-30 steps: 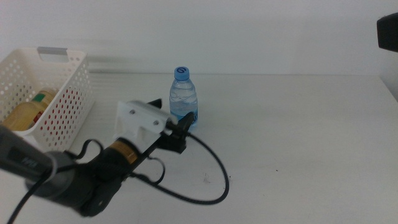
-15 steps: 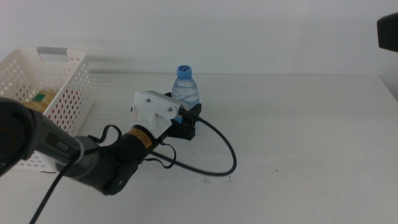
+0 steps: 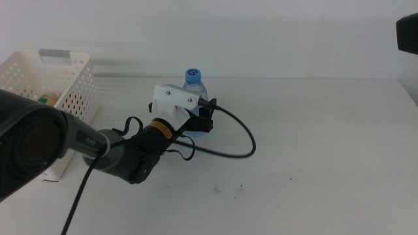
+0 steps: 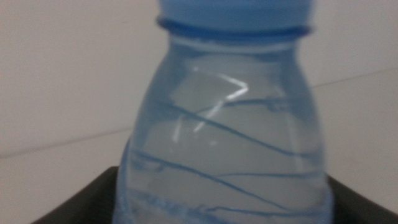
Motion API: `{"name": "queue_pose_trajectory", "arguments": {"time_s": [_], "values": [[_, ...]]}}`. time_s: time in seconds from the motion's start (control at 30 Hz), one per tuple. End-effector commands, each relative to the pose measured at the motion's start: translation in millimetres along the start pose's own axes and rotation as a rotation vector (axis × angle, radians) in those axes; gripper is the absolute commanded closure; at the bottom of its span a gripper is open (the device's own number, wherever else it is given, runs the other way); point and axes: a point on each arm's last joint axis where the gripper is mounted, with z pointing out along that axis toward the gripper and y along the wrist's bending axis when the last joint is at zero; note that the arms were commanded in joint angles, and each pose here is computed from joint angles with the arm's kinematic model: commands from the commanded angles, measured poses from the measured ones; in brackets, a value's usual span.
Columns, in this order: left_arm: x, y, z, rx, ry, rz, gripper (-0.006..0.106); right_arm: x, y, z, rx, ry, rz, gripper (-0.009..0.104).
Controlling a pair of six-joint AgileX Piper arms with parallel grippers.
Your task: Use arms to grab the bottles and put them into the dustbin to the left of the table.
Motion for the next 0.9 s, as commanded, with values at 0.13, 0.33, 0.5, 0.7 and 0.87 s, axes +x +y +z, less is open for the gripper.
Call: {"name": "queue_pose_trajectory", "arguments": {"time_s": [0.13, 0.33, 0.5, 0.7, 0.87], "values": [[3, -1, 12, 0.020, 0.022, -0.050, 0.045, -2, 0, -2, 0.001, -0.019, -0.005, 0.020], [-22, -3, 5, 0.020, 0.027, -0.008, 0.100, -2, 0, -2, 0.001, -0.019, -0.005, 0.020], [-67, -8, -17, 0.004, 0.094, 0.036, 0.102, -2, 0, -2, 0.001, -0.019, -0.005, 0.020], [-120, -11, -48, -0.050, 0.225, 0.074, 0.102, -2, 0, -2, 0.001, -0.019, -0.005, 0.020], [-162, -12, -77, -0.095, 0.236, 0.063, 0.102, -2, 0, -2, 0.001, -0.019, -0.005, 0.020]]}}
